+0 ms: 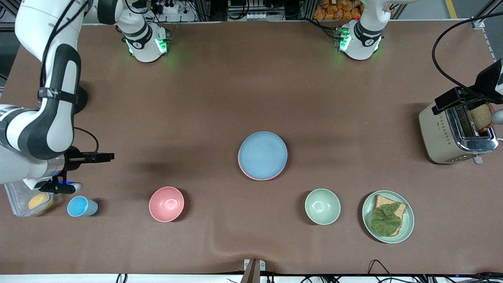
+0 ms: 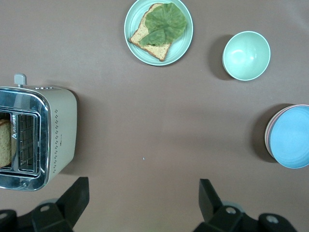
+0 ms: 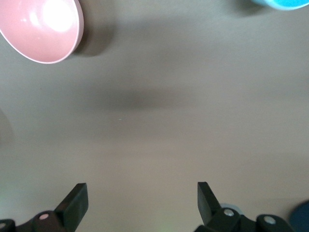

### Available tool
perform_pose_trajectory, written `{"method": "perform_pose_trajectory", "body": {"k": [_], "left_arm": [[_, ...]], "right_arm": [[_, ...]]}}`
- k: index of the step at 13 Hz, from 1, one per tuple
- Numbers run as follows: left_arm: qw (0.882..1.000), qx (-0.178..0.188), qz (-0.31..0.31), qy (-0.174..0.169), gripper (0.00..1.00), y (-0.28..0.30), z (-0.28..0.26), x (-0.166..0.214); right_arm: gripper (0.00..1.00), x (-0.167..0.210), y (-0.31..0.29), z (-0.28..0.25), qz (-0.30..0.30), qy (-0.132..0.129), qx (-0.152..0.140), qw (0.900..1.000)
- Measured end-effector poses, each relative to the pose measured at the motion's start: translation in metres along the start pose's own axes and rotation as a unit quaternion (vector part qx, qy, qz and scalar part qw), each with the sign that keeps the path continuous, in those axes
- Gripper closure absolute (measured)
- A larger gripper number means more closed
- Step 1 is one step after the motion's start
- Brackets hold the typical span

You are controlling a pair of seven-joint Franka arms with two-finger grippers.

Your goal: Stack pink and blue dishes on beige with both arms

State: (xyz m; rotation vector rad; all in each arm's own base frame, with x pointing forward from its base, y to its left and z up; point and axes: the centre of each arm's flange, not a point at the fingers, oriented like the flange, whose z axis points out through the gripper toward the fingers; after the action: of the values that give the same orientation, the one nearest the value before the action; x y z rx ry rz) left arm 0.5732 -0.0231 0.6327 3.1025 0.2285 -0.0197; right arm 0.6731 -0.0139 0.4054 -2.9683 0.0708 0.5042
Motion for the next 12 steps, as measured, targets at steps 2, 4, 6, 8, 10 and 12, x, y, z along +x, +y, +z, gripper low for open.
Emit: {"method": "perform_pose_trajectory", "body": {"k": [2,4,6,8,10,12], "left_arm": [[1.000,0.000,0.000,0.001,0.00,0.000,-0.001,0.000],[1.000,0.000,0.000,0.001,0.00,0.000,-0.001,0.000],[1.000,0.000,0.000,0.002,0.00,0.000,-0.002,0.000],[1.000,0.000,0.000,-0.001,0.00,0.000,-0.002,-0.001],[1.000,0.000,0.000,-0.002,0.00,0.000,-0.002,-0.001],[1.000,0.001,-0.001,-0.005,0.00,-0.001,-0.001,-0.002]], "right_arm": [[0.00,-0.019,-0.007,-0.028,-0.006,0.008,-0.031,0.999],[0.00,-0.045,-0.011,-0.059,-0.009,0.022,-0.041,0.999],[0.00,-0.069,-0.007,-0.084,-0.013,0.037,-0.035,0.999],[0.00,-0.096,0.004,-0.107,-0.010,0.054,-0.026,0.998],[0.00,-0.125,0.017,-0.132,-0.004,0.070,-0.021,0.997],[0.00,-0.149,0.019,-0.150,-0.003,0.077,-0.021,0.997]]}}
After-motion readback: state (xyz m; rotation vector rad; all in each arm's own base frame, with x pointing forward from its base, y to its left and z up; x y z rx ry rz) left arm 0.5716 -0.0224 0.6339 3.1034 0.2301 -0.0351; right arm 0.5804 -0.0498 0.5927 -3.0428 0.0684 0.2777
